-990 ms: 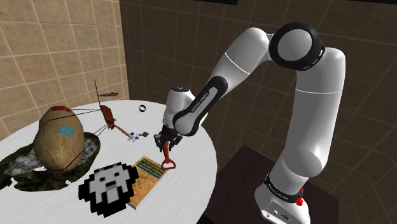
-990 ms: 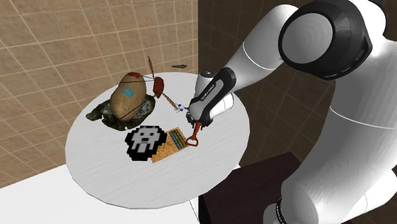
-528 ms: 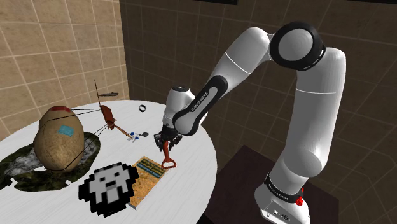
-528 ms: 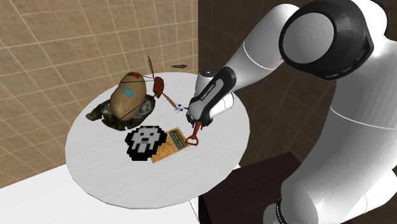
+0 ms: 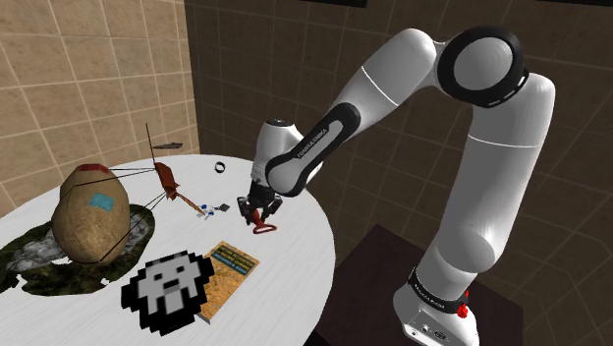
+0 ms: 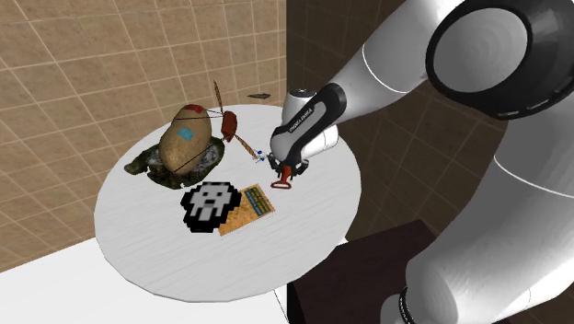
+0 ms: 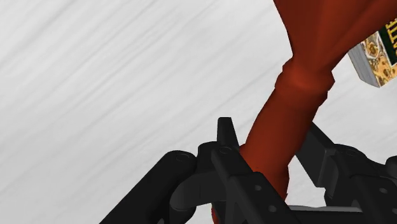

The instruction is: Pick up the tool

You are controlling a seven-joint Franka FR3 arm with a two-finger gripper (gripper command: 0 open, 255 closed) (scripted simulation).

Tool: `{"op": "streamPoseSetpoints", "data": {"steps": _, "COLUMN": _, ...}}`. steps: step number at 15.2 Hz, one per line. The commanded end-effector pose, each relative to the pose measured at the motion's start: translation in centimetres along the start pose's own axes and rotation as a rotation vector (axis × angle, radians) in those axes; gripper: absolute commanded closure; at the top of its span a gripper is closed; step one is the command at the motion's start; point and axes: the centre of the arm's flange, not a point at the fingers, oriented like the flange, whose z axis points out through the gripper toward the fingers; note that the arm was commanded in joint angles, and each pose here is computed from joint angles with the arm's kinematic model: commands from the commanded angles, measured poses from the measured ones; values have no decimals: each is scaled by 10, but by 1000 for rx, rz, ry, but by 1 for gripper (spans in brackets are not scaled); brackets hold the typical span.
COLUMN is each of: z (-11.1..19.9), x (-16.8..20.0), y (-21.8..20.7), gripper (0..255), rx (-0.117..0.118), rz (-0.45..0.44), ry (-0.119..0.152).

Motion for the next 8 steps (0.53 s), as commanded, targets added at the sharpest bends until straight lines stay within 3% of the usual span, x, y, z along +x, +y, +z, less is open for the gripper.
{"op": "streamPoseSetpoints", "data": {"steps": 1, "z": -11, "x": 0, "y": -1, "gripper": 255, "rx": 0, "rz": 0, "ry": 0}}
{"op": "streamPoseSetpoints", "data": {"steps": 8, "z": -38, "x": 1, "y": -5, "gripper": 255, "rx": 0, "rz": 0, "ry": 0}}
